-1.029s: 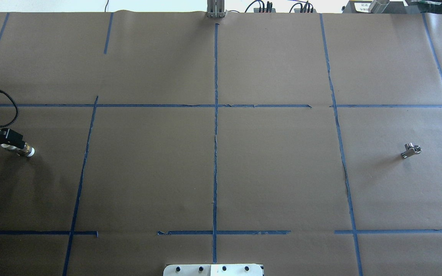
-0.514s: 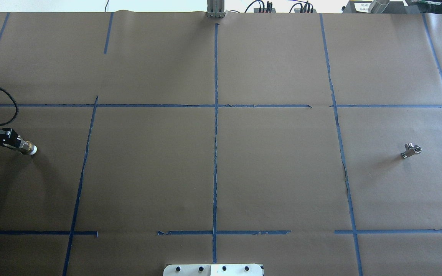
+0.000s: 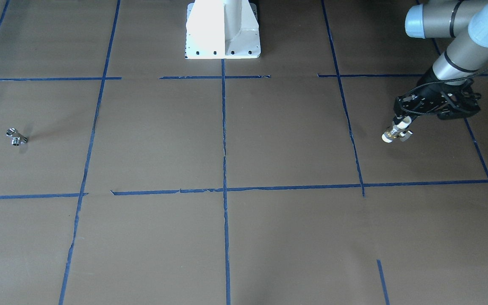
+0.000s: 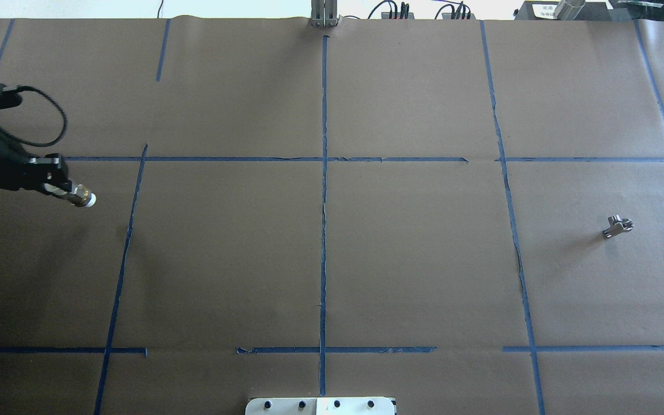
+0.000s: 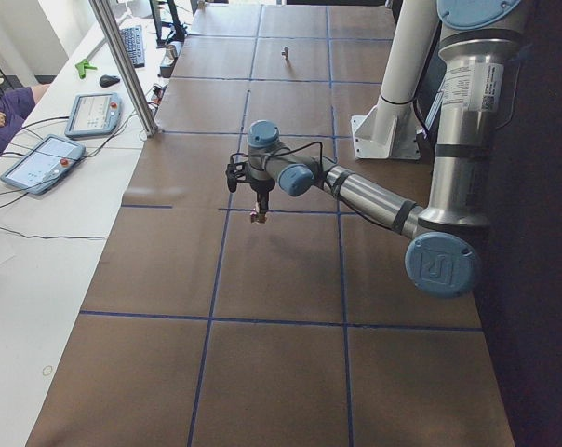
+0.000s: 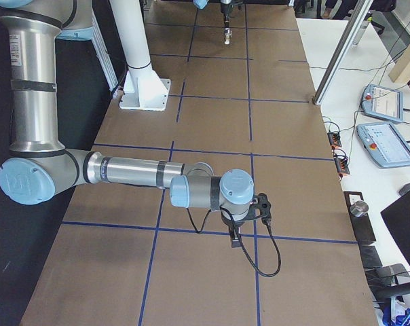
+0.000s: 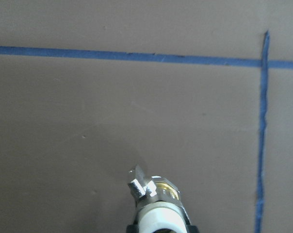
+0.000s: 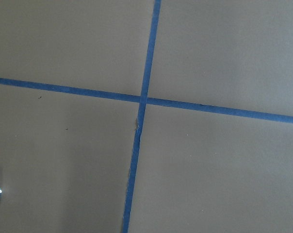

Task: Assemble PPR valve and pipe with both arms
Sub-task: 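Carry the white fitting with the left gripper to the table center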

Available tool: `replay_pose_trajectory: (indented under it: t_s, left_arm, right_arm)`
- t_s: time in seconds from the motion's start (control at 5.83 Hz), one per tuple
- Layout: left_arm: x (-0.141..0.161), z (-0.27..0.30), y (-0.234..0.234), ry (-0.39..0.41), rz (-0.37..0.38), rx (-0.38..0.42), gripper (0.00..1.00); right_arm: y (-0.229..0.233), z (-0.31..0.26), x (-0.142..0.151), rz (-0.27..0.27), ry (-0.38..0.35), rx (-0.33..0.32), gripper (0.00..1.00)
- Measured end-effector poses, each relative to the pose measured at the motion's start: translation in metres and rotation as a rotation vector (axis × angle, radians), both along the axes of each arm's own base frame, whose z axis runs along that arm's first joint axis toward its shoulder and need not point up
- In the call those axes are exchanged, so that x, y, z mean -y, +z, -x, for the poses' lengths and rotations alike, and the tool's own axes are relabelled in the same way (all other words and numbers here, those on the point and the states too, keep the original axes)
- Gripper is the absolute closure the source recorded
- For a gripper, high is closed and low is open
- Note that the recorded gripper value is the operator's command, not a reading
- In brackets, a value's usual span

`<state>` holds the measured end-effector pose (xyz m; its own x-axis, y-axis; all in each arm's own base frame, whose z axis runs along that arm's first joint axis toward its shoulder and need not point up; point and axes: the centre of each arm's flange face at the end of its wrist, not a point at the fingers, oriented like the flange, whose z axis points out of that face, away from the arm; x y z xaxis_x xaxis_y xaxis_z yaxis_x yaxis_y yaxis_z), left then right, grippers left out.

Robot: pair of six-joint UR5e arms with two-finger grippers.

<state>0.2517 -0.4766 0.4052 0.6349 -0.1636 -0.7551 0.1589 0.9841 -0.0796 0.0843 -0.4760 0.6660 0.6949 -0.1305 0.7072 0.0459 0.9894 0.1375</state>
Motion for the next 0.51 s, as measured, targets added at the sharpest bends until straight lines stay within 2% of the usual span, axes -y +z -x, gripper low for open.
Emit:
replay_pose_trajectory:
  t_s: [0.17, 0.51]
  left_arm:
    - [0.008, -0.043, -0.059, 0.022, 0.028, -0.005, 1.0]
    - [-0.024, -0.147, -0.158, 0.051, 0.092, -0.031, 0.99]
  right_arm:
    - [0.001, 0.0, 0.0, 0.001, 0.0, 0.0, 0.0]
    - [0.002, 0.0, -0.001, 0.004, 0.0, 0.0, 0.0]
